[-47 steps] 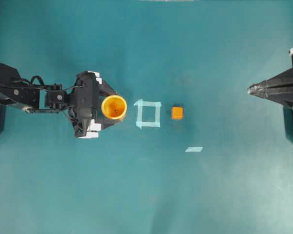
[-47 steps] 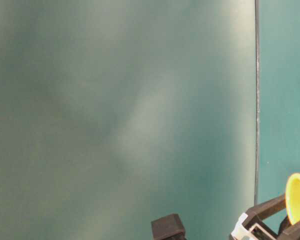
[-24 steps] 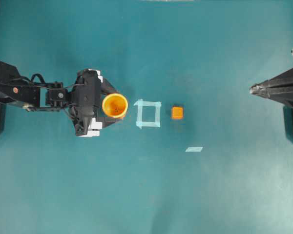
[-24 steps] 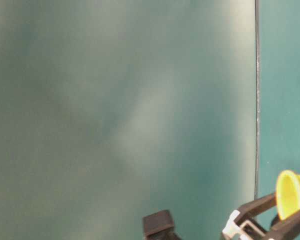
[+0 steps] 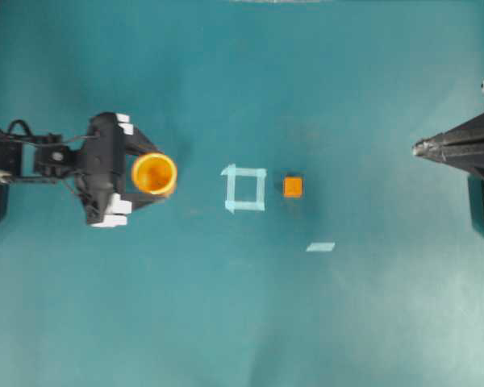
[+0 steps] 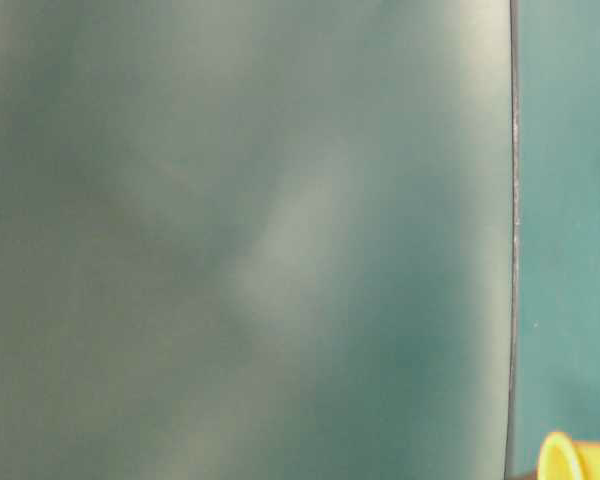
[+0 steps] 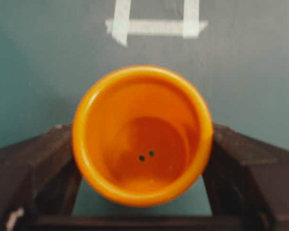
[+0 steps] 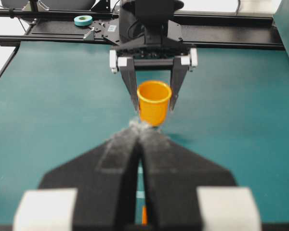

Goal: Move the cup to the left with left arm.
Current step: 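Slide the held cup leftward toward the table's left edge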

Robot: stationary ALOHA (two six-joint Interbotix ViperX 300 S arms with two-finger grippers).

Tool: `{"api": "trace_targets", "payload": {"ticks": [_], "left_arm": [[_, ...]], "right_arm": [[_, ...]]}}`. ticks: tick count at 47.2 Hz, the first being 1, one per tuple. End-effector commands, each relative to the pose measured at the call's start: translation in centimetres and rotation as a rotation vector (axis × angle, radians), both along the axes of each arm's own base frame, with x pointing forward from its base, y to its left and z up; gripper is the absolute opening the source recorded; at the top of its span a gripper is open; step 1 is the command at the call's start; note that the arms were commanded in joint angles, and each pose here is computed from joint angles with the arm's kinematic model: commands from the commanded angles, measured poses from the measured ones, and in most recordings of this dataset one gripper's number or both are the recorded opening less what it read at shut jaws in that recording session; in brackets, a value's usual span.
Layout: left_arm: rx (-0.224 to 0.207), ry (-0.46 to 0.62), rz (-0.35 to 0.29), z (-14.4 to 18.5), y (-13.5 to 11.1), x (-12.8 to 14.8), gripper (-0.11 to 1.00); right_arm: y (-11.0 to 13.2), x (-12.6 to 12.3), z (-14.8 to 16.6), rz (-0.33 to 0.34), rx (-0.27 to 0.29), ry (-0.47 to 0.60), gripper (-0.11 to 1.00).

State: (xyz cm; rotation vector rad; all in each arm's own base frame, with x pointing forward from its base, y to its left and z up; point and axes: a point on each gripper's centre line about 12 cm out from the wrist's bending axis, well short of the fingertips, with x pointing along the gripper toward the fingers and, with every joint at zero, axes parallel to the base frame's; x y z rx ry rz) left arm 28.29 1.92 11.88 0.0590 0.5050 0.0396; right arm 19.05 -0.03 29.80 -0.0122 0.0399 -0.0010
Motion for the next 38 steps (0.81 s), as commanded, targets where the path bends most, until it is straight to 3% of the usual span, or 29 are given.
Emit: {"api": "trace_targets", "payload": {"ticks": [1,22,38], "left_arm": [[0.004,-0.037,-0.002,1.0,-0.1,-0.7,0.7],[0.004,-0.051,-0.078,2.2,-2.2,-5.1,0.7],[0.004,0.031,-0.126,3.7,-3.2,-7.7,0.7]], "right_arm": [[0.0,0.2,1.4,0.0,0.001,-0.035,-0.01],[0.0,0.2,1.4,-0.001,0.003,-0.034,-0.01],[0.0,0.2,1.3,0.0,0.003,-0.031,-0.01]]}}
